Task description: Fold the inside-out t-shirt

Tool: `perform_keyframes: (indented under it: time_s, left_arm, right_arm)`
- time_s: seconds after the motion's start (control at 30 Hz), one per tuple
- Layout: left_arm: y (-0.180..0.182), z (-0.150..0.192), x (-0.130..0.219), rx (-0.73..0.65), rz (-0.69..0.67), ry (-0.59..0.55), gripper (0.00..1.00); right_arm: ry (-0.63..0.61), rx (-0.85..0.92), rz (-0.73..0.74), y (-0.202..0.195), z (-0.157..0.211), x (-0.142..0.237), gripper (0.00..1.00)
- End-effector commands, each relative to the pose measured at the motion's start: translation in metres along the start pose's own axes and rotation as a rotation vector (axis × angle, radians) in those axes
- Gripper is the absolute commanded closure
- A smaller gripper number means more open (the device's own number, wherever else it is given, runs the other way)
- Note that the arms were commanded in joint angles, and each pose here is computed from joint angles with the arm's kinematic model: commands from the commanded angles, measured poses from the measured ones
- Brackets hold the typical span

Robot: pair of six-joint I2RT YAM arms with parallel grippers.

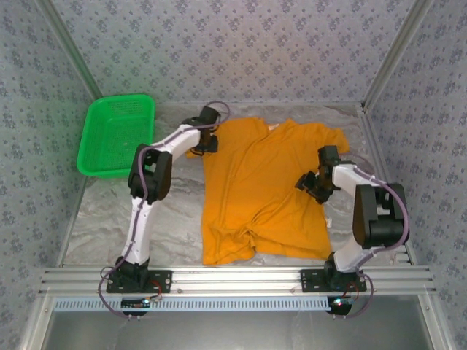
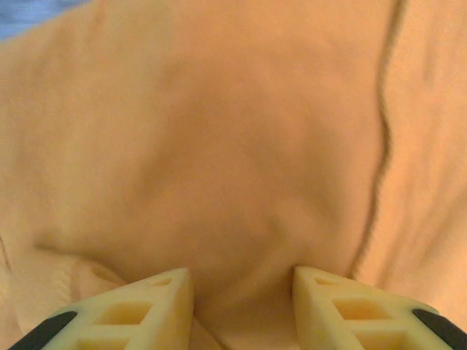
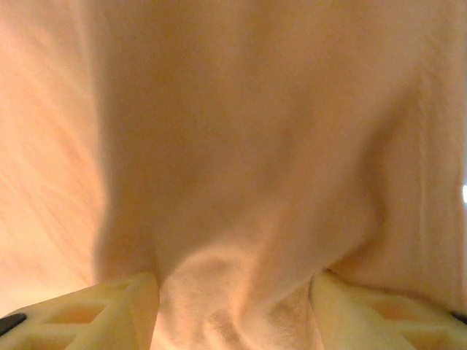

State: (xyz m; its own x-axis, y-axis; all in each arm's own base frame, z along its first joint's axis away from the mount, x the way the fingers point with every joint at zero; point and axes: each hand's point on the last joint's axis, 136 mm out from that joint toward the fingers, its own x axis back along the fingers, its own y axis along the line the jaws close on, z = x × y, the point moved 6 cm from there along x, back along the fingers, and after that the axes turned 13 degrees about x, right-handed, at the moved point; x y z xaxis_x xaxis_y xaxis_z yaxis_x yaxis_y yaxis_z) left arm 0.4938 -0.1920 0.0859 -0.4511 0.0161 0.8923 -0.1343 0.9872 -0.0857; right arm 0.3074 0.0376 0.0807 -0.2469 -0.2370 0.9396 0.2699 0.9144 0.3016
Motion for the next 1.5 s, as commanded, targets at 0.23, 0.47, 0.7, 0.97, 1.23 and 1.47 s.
perform_keyframes:
  time_s: [0.23, 0.47, 0.7, 0.97, 1.23, 1.47]
  left_arm:
    - [0.044, -0.066, -0.014, 0.02, -0.037, -0.094, 0.6]
    - [0.007, -0.081, 0.035, -0.09, 0.103, -0.093, 0.54]
    - [-0.086, 0.02, 0.143, -0.494, 0.383, -0.154, 0.52]
    - [-0.104, 0.191, 0.179, -0.755, 0.792, -0.019, 0.54]
    - [-0.098, 0.259, 0.152, -0.951, 0.732, 0.058, 0.52]
    - [-0.117, 0.28, 0.16, -1.084, 0.801, -0.001, 0.51]
  right_arm:
    - [-0.066, 0.04, -0.081, 0.05, -0.072, -0.025, 0.39]
    - [-0.101, 0.04, 0.042, 0.038, -0.046, 0.04, 0.35]
    - [0.008, -0.08, 0.039, 0.019, 0.066, 0.067, 0.36]
    - [0.119, -0.124, -0.125, 0.047, 0.124, 0.044, 0.39]
    - [0.091, -0.16, -0.033, 0.034, 0.118, 0.018, 0.67]
    - [-0.015, -0.254, 0.019, 0.03, 0.108, 0.039, 1.0]
